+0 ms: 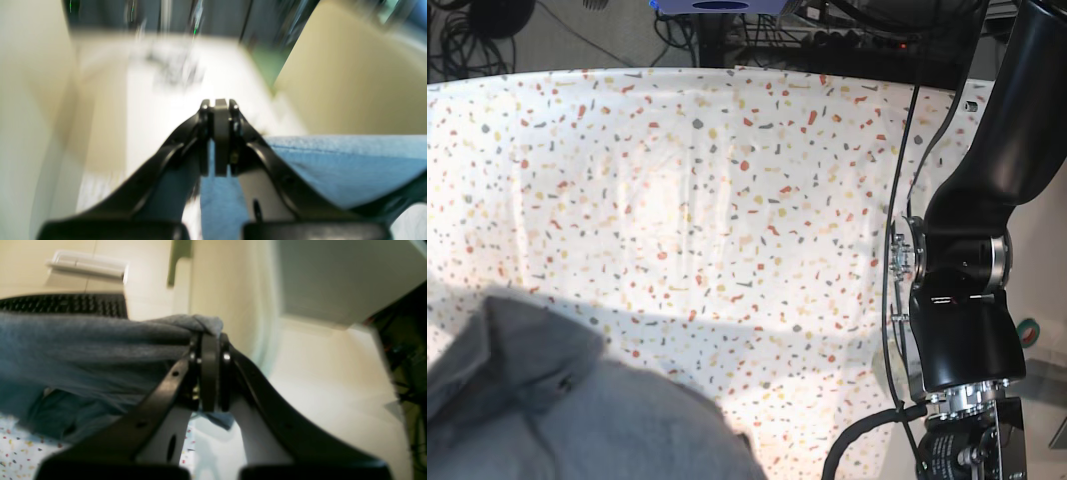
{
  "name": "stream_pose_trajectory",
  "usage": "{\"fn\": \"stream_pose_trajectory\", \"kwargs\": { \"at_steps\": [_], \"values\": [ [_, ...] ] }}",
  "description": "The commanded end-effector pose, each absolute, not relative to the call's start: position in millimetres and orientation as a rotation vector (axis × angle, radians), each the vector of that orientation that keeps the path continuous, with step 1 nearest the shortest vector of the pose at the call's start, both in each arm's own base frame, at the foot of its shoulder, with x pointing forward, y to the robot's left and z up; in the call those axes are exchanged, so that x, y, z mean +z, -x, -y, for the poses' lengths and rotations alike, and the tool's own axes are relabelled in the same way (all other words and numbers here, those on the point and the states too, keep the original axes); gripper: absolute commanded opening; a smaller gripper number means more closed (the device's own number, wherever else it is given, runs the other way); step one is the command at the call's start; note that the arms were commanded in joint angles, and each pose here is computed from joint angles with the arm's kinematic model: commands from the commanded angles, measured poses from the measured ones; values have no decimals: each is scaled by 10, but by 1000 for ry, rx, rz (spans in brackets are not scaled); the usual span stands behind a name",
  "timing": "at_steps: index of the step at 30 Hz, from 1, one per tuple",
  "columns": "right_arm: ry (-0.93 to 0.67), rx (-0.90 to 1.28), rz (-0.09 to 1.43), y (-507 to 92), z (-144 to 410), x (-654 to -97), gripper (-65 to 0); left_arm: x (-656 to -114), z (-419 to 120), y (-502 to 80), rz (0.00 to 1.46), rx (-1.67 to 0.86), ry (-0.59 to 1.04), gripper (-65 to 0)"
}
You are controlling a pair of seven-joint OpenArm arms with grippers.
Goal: Layout the t-shirt on the table in an organized manner, then fold the t-shirt properly
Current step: 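Lift and swing the shirt with both grippers to spread it flat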
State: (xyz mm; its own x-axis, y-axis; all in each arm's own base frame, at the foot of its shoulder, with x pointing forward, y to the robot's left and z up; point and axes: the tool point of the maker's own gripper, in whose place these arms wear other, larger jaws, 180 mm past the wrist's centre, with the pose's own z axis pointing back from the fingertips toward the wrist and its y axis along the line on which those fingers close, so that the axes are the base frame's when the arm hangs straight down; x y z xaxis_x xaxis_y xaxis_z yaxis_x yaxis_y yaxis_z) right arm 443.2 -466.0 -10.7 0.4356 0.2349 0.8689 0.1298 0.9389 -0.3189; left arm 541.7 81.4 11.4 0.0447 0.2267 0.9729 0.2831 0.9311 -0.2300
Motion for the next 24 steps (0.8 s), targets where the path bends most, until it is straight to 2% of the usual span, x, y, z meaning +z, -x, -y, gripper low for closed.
{"fn": "stream_pose_trajectory", "kwargs": {
  "at_steps": [1,4,7,10,13,17,20,24],
  "values": [
    [416,51,1120,-4298,4770,34,-650,90,-927,-5387,1551,-24,390,-650],
    [438,31,1037,-4075,4863,-319,-650,-334,-977,-5206,1515,-3,384,-650],
    [442,12,948,-3774,4939,-872,-650,-994,-1093,-4886,1433,-8,327,-650],
    [357,2,810,-3497,4797,-1831,-650,-1835,-1206,-4409,1287,0,279,-650],
    [231,-21,737,-3230,4545,-2754,-650,-2631,-1282,-3951,1101,15,249,-650],
    [88,-113,656,-2863,4335,-3684,-650,-3513,-1320,-3367,862,50,235,-650],
    [20,-190,573,-2531,4249,-4188,-650,-3908,-1429,-3008,741,56,204,-650],
    [18,-221,538,-2269,4283,-4389,-650,-4157,-1456,-2655,654,61,193,-650]
  ]
}}
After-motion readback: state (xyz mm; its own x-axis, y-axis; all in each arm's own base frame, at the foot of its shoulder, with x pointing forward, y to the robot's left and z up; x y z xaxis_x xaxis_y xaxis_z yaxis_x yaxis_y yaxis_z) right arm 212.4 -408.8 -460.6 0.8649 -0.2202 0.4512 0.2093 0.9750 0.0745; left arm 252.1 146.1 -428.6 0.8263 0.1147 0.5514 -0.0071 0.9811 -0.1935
